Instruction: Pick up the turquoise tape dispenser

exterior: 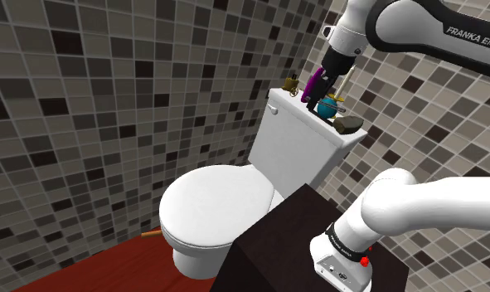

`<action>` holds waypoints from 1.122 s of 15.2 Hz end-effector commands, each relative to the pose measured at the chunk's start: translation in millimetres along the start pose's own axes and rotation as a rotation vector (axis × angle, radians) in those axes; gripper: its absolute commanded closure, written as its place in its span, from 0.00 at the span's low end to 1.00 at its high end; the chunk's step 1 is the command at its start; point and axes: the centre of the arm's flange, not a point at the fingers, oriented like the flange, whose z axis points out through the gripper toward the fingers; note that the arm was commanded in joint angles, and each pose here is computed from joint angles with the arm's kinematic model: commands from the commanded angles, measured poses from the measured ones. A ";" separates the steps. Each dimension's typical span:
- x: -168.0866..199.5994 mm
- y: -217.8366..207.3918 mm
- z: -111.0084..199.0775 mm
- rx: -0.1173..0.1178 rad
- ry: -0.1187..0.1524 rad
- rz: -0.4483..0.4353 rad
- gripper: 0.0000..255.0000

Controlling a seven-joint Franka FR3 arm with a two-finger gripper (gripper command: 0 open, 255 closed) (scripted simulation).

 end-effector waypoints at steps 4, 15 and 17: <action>10.9 40.5 10.2 0.019 -0.021 0.029 0.00; 38.7 189.4 55.9 0.089 -0.100 0.134 0.00; 41.7 216.4 65.5 0.102 -0.114 0.153 0.00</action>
